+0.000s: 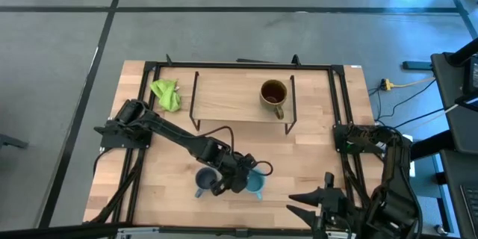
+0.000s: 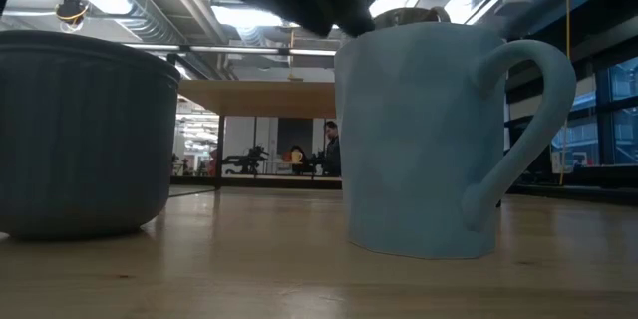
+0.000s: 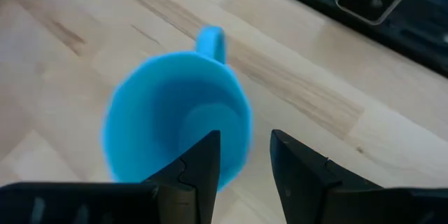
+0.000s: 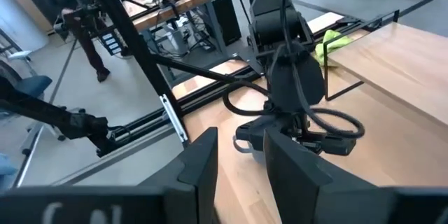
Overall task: Stack small to large cups/mugs on shelf
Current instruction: Put the blue mug on the shelf
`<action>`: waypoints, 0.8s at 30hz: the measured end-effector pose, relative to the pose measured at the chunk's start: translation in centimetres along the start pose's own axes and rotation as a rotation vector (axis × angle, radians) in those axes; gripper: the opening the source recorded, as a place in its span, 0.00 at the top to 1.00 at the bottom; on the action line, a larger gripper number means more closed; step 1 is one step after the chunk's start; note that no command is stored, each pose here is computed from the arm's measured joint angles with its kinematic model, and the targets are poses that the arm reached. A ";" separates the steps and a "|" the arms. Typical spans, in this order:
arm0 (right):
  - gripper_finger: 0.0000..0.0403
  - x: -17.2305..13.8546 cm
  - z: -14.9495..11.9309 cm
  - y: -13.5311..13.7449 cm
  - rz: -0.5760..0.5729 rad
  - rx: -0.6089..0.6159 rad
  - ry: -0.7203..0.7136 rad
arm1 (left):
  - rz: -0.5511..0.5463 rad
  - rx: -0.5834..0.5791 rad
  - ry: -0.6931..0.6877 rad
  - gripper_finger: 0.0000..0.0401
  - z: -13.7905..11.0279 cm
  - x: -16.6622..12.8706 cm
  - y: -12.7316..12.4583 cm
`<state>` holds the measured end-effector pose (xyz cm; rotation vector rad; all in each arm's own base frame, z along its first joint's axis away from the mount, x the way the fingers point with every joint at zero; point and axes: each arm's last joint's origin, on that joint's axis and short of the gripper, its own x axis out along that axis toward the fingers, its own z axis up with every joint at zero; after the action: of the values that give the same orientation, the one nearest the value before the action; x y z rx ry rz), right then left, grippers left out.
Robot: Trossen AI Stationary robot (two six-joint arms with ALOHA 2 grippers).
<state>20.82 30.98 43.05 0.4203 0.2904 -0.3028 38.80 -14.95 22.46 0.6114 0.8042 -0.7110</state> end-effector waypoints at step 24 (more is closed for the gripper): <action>0.71 0.2 0.0 -0.4 -0.025 -0.051 0.004 | 0.017 -0.010 0.066 0.73 -1.0 1.9 0.2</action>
<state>20.89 30.58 42.81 0.3674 0.3070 -0.3183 39.52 -14.72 20.45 0.6346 0.8617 -0.6737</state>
